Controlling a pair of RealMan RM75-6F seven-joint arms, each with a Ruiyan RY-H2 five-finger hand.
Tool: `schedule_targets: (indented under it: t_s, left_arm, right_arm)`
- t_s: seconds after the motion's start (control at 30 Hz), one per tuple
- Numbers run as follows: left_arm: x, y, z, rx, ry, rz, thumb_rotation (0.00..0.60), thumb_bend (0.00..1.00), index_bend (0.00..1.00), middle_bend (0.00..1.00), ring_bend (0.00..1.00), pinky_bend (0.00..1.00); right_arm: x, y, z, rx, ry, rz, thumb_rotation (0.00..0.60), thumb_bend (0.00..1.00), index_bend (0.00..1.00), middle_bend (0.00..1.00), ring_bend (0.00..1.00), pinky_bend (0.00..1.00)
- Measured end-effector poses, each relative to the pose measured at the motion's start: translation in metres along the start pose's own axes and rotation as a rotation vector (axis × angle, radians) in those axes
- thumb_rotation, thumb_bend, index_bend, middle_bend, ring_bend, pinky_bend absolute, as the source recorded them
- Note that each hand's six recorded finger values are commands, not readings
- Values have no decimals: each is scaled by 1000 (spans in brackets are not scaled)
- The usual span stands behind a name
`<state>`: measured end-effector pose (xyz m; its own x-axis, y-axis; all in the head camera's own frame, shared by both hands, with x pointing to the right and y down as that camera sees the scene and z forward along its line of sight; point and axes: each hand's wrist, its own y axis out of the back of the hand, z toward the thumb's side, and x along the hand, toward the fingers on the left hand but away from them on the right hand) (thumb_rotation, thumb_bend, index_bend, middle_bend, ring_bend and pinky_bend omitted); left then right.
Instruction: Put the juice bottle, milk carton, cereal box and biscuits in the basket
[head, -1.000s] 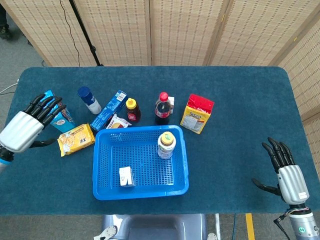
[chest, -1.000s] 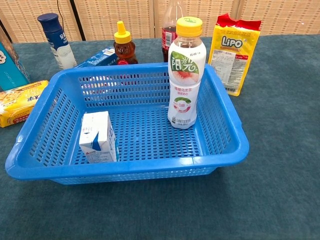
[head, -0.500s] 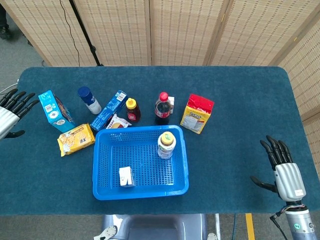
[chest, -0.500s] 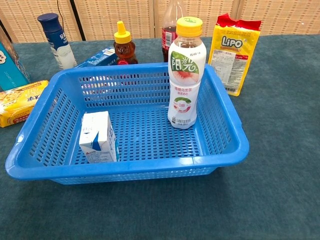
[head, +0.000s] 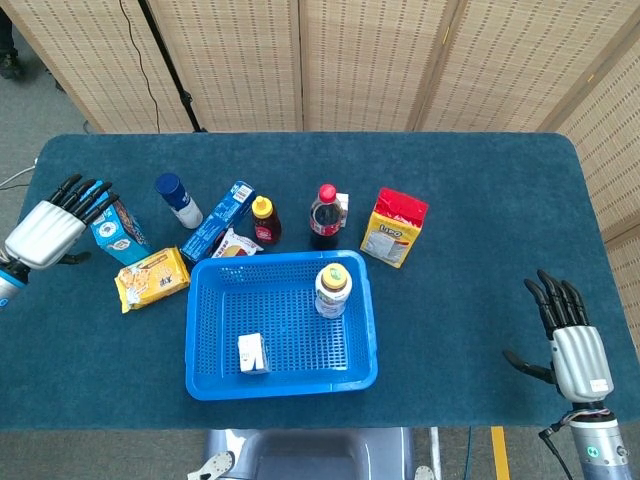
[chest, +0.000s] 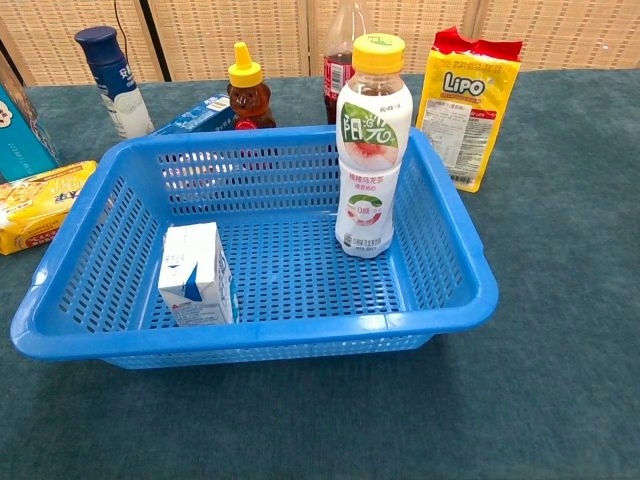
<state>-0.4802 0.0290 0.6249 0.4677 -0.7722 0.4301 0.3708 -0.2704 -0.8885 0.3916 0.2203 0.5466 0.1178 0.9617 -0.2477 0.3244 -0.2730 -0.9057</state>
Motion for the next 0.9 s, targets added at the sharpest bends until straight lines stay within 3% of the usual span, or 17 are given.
schedule_targets:
  t_s: [0.33, 0.53, 0.6, 0.67, 0.73, 0.9]
  left_arm:
    - [19, -19, 11, -42, 4, -77, 537, 19, 0, 0, 0, 7]
    - [27, -14, 15, -61, 5, -47, 553, 80, 17, 19, 24, 230]
    - [28, -13, 15, -62, 7, -44, 585, 152, 114, 139, 146, 361]
    - [28, -14, 16, -69, 8, -48, 600, 235, 289, 289, 279, 448]
    - [28, -17, 16, -72, 12, -60, 600, 308, 430, 387, 357, 486]
    - [27, -18, 14, -91, 31, -56, 600, 486, 613, 597, 539, 574]
  right_arm:
    - [1, -1, 0, -7, -11, 5, 600, 0, 0, 0, 0, 0]
    - [1, -1, 0, -17, -13, 14, 600, 0, 0, 0, 0, 0]
    - [1, -1, 0, -26, -13, 17, 600, 0, 0, 0, 0, 0]
    - [1, -1, 0, -34, -15, 18, 600, 0, 0, 0, 0, 0]
    - [1, 0, 0, -42, -20, 18, 600, 0, 0, 0, 0, 0]
    - [1, 4, -2, -50, -28, 4, 600, 0, 0, 0, 0, 0]
